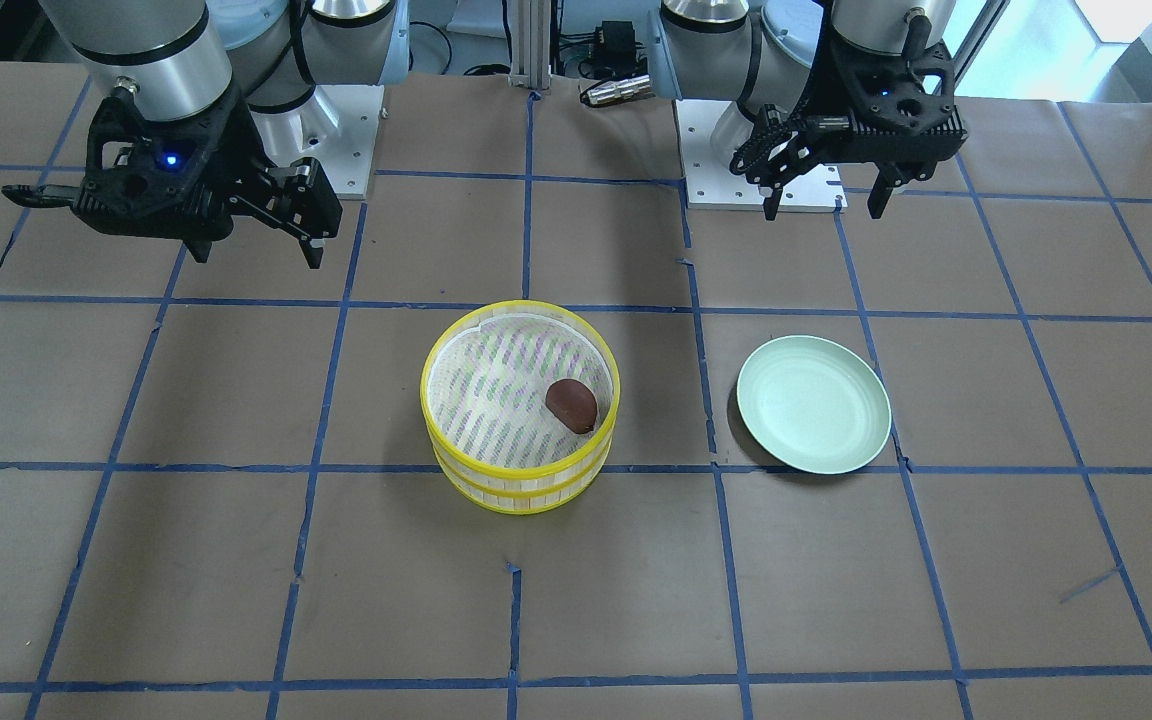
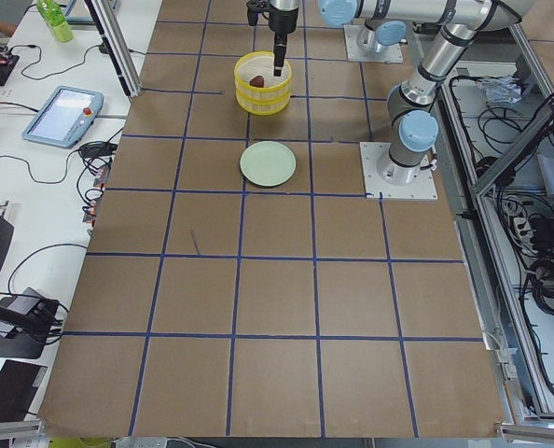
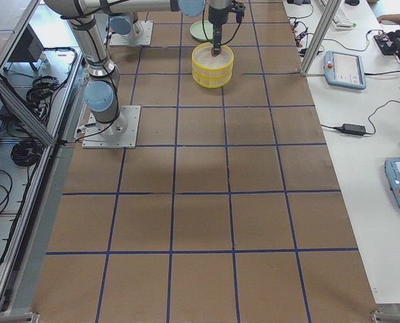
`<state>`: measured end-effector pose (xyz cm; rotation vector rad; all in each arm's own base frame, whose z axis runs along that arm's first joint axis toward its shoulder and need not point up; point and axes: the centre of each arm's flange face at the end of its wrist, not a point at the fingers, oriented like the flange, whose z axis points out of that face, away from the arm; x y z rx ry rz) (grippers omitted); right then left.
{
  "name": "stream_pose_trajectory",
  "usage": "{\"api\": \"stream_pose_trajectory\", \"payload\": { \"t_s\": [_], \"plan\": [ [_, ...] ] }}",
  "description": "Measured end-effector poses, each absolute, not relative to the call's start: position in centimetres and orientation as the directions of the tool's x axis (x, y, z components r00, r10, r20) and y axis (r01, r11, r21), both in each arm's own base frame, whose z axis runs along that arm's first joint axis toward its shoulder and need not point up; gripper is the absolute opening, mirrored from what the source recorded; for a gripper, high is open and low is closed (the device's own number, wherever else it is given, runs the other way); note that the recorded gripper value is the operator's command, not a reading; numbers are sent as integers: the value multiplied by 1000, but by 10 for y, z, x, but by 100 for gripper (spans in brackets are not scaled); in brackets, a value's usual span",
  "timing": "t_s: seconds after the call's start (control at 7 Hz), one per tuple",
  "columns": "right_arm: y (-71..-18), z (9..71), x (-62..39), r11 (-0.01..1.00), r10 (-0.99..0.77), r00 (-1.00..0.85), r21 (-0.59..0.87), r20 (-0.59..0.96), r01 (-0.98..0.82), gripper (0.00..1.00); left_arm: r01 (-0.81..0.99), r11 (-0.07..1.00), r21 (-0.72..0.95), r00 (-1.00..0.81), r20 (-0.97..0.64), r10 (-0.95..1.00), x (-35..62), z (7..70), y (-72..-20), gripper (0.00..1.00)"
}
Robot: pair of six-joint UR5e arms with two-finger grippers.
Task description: Stack buns with steamer
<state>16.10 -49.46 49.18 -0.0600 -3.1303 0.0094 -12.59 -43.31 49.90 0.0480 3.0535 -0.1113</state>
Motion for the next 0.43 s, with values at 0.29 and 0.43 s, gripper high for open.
{"api": "stream_pose_trajectory", "payload": {
  "t_s": [0.29,0.43],
  "plan": [
    [-494,492,162,999,34,-999,-6,10,34,100,37,997,-61,-998,-56,34,-130,495,-432,100],
    [-494,492,162,999,35,-999,-6,10,35,100,37,998,-55,-999,-28,36,-133,493,-432,100]
  ]
}}
